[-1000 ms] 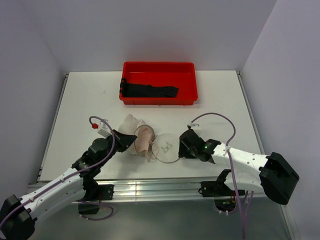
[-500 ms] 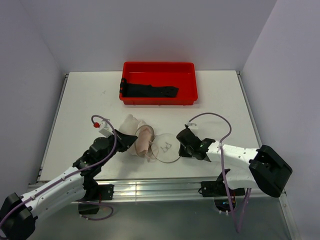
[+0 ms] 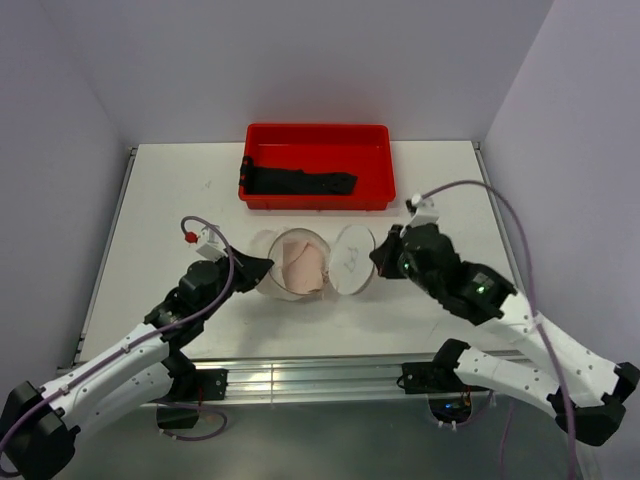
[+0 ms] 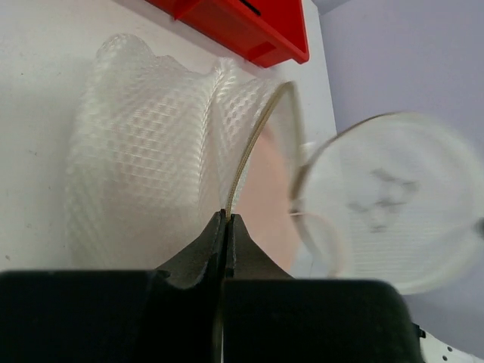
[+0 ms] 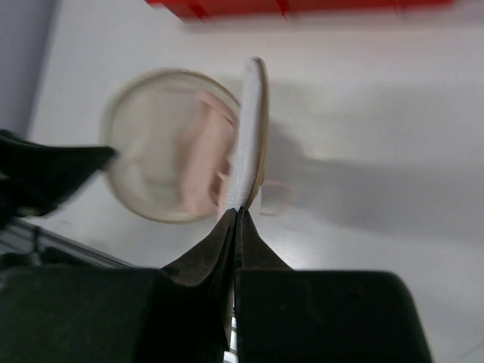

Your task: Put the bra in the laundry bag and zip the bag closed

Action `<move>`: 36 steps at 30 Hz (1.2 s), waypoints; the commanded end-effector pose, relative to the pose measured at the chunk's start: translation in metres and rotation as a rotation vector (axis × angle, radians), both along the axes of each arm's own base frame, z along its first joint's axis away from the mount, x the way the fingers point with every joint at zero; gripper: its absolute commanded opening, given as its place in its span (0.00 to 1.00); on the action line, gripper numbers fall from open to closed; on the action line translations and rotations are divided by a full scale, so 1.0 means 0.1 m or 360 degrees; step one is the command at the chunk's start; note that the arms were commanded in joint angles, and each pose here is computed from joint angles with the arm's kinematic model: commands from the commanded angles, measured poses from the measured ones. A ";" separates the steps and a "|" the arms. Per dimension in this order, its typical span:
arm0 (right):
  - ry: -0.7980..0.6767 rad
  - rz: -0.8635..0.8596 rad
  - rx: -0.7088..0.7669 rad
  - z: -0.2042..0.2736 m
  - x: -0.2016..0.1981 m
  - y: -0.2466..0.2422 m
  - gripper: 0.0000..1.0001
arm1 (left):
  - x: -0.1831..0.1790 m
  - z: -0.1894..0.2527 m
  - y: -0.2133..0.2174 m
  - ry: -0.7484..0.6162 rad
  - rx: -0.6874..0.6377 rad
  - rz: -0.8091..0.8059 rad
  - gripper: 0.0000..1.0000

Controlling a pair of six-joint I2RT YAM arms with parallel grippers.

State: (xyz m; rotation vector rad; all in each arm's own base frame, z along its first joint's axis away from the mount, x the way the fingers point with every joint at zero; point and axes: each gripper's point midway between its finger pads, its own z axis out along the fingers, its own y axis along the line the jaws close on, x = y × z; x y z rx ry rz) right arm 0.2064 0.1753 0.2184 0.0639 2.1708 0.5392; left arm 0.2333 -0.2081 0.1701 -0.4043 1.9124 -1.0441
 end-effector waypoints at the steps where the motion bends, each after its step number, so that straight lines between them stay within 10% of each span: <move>1: -0.0049 0.0161 -0.0162 0.58 -0.08 -0.02 0.00 | 0.02 0.04 -0.05 -0.0003 0.0054 -0.0053 0.00; 19: -0.0074 0.0137 -0.0232 0.47 0.44 0.34 0.00 | -0.29 -0.10 -0.02 0.0068 0.0027 -0.0188 0.00; 28: -0.0458 0.0186 0.0173 1.56 0.40 0.41 0.00 | -0.18 0.10 -0.06 0.0001 0.0057 -0.0187 0.00; 36: -0.0218 -0.0061 -0.0217 0.70 0.59 0.10 0.00 | -0.26 0.01 -0.18 0.0037 -0.0029 -0.0282 0.00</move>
